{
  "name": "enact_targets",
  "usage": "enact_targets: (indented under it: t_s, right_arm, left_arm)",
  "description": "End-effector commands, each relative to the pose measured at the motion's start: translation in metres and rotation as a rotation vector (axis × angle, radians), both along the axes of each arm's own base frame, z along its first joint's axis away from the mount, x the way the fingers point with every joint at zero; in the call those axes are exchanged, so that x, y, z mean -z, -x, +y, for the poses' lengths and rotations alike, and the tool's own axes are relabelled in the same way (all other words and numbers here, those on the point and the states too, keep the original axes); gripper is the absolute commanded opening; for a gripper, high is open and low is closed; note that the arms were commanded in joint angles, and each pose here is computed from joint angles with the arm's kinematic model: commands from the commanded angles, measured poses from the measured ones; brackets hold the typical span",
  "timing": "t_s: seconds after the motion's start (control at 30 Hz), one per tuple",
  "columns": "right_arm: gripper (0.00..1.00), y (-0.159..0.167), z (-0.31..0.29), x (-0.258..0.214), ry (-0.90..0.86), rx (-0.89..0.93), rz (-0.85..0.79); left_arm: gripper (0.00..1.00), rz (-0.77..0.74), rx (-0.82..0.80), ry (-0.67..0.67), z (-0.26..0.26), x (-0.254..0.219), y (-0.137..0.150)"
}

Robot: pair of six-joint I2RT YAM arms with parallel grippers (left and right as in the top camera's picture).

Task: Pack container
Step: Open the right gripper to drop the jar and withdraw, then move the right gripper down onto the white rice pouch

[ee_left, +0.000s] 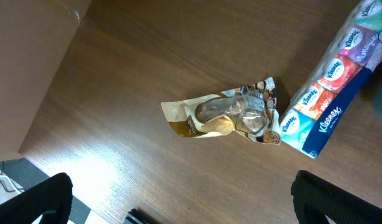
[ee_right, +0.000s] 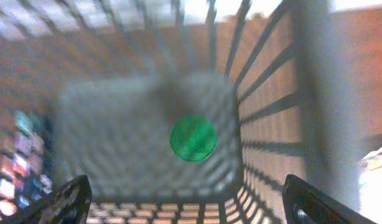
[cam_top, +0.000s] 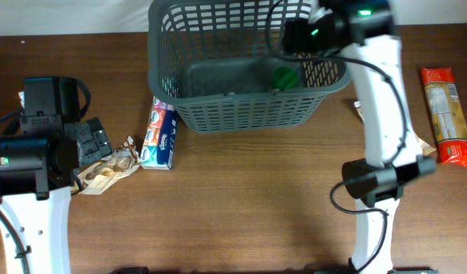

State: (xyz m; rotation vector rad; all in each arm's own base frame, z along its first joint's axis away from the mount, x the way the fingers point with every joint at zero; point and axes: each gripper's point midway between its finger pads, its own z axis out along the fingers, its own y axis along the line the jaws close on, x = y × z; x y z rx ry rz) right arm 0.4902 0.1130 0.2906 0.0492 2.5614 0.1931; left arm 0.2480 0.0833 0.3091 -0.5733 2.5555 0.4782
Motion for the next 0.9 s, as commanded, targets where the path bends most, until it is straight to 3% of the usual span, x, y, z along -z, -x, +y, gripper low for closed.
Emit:
enact_targets:
  t_s: [0.0, 0.23, 0.4, 0.5, 0.67, 0.77, 0.87]
  right_arm:
    - [0.92, 0.017, -0.064, -0.074, -0.055, 0.185, -0.165]
    - [0.98, 0.056, -0.181, -0.114, -0.185, 0.456, -0.236]
    - [0.99, 0.072, -0.247, -0.109, -0.202, 0.644, -0.228]
    - [0.99, 0.073, -0.267, -0.077, -0.201, 0.691, -0.115]
    - [0.99, 0.076, -0.264, 0.016, -0.185, 0.657, 0.223]
    - [0.99, 0.1, -0.263, 0.082, -0.162, 0.698, 0.47]
    - [0.99, 0.12, -0.279, 0.115, -0.092, 0.802, 0.582]
  left_arm:
    - [0.99, 0.006, -0.002, -0.001, 0.001, 0.0, 0.001]
    - [0.99, 0.004, -0.002, -0.002, 0.001, 0.0, 0.001]
    - [0.99, 0.004, -0.002, -0.002, 0.001, 0.0, 0.001]
    - [0.99, 0.004, -0.002, -0.002, 0.001, 0.0, 0.001]
    - [0.99, 0.005, -0.002, -0.001, 0.001, 0.0, 0.001]
    - [0.99, 0.02, -0.002, 0.0, 0.001, 0.001, 0.004]
    - [0.99, 0.026, -0.002, 0.0, 0.001, 0.002, 0.005]
